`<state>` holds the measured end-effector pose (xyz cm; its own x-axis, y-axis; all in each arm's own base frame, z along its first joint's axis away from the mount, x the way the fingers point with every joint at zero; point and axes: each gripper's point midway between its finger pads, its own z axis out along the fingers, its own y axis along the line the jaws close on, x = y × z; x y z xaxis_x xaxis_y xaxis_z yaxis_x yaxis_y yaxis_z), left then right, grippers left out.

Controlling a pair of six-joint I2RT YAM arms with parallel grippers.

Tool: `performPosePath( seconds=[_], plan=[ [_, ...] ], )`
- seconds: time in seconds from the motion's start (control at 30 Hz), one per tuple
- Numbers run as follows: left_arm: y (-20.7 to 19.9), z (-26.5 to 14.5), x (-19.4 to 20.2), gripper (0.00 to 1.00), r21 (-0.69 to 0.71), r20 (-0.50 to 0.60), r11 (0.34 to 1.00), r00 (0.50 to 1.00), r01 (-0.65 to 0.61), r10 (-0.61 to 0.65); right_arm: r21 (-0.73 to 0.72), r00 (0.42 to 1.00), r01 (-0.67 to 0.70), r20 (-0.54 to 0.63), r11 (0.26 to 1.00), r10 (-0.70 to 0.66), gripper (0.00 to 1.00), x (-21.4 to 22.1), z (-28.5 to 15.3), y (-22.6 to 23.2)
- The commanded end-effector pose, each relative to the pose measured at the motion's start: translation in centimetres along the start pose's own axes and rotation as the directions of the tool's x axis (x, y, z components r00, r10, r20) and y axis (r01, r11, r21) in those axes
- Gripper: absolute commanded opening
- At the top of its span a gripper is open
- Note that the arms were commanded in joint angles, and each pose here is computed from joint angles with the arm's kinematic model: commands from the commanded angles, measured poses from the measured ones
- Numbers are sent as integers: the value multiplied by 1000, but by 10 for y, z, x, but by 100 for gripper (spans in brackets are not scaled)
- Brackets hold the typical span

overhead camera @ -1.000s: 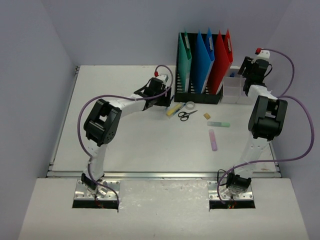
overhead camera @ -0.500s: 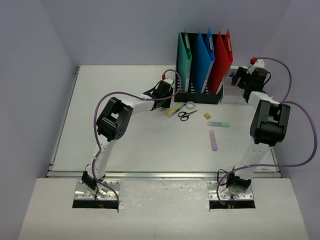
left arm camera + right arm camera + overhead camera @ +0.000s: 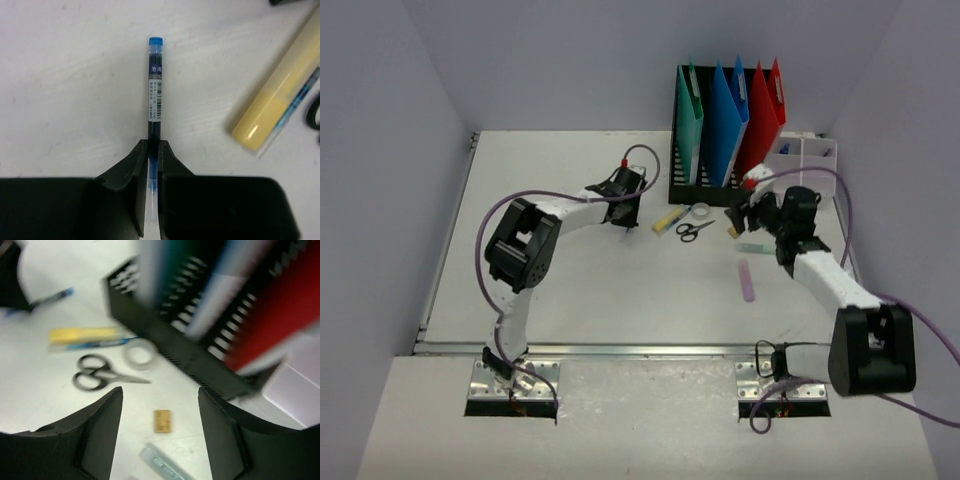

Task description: Organize the desk

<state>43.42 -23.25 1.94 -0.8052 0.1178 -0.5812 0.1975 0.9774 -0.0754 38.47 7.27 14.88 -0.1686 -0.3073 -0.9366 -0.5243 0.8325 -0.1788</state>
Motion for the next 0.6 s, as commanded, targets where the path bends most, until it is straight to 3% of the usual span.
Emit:
performPosePath(
  seconds=[0.0, 0.1, 0.17, 0.33, 0.47, 0.57],
  plan=[
    [-18, -85, -35, 0, 232, 4, 942, 968, 241, -249, -121, 739, 645, 348, 755, -576, 63, -56, -25, 93],
    [-37, -116, -27, 0, 343, -65, 894, 957, 289, -284, -109, 527, 828, 487, 550, -697, 61, -58, -36, 142],
    [-51, -140, -16, 0, 435, -105, 849, 954, 299, -282, -54, 351, 917, 574, 394, -739, 60, -63, -44, 170],
    [-66, -172, 13, 0, 521, -216, 797, 951, 305, -222, 72, 64, 987, 656, 146, -752, 57, -72, -45, 213],
    [-69, -185, 28, 0, 550, -249, 776, 948, 308, -199, 146, -68, 988, 702, 50, -709, 55, -85, -42, 256],
    [-70, -189, 32, 0, 554, -255, 774, 947, 307, -193, 147, -89, 989, 717, 25, -691, 53, -89, -35, 275]
  ],
)
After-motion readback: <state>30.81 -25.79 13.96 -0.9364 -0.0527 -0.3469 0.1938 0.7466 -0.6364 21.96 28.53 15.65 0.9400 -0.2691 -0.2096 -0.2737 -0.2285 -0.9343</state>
